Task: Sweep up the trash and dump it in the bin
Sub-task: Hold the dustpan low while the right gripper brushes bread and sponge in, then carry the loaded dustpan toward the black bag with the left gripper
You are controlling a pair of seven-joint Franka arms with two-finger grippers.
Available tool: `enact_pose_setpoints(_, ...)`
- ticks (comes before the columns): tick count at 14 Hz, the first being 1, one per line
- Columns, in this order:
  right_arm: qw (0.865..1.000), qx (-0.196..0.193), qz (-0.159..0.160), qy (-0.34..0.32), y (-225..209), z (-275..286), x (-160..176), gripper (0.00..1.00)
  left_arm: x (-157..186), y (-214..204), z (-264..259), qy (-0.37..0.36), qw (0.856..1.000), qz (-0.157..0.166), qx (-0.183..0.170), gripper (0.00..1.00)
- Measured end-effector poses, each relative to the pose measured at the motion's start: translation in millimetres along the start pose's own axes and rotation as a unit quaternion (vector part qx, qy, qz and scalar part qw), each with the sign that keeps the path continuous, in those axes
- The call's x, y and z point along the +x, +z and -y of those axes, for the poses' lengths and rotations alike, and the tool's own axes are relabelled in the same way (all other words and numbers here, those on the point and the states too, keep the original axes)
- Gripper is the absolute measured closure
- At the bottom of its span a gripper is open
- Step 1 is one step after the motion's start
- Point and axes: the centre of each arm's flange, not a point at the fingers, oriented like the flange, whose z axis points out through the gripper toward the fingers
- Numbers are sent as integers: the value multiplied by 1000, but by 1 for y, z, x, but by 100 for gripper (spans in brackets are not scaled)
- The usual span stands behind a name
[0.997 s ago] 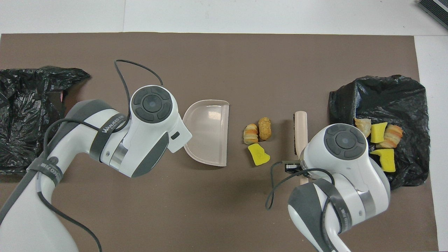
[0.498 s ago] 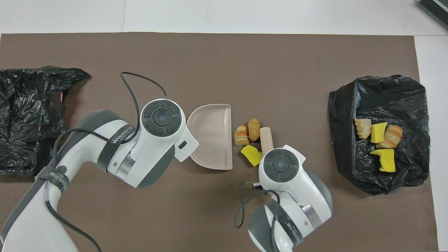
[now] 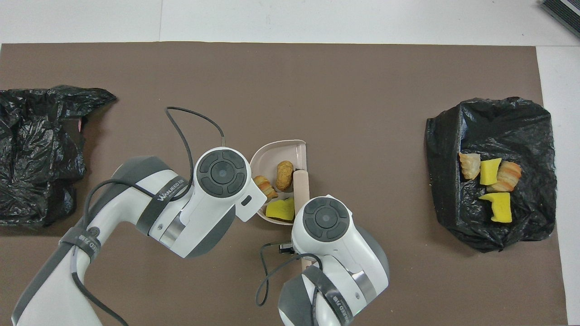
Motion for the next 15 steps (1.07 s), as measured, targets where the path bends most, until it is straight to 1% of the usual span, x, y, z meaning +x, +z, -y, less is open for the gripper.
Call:
enact_pose_setpoints(3,1000,2,1,6,-41,3,-2,74,-1,5,0,-7,1000,-13,1,69)
enact_pose_setpoints(6,999,-1,6,33,-94,-33,-8,74,-10,12,3,-25,999,-34,-15,69)
enact_pose_setpoints(9,999,-12,19,49,-126,-59,-28,74,-33,18,16,-21,998,-62,-25,69)
enact_pose_setpoints(11,998,-18,28,46,-126,-59,-41,74,-58,25,30,-20,996,-85,-30,69)
enact_pose_setpoints(13,998,-16,48,35,-103,-47,-58,74,-80,32,42,-22,993,-112,-33,69)
enact_pose_setpoints(15,998,-21,48,24,-71,-26,-76,74,-95,36,50,-23,990,-133,-31,69)
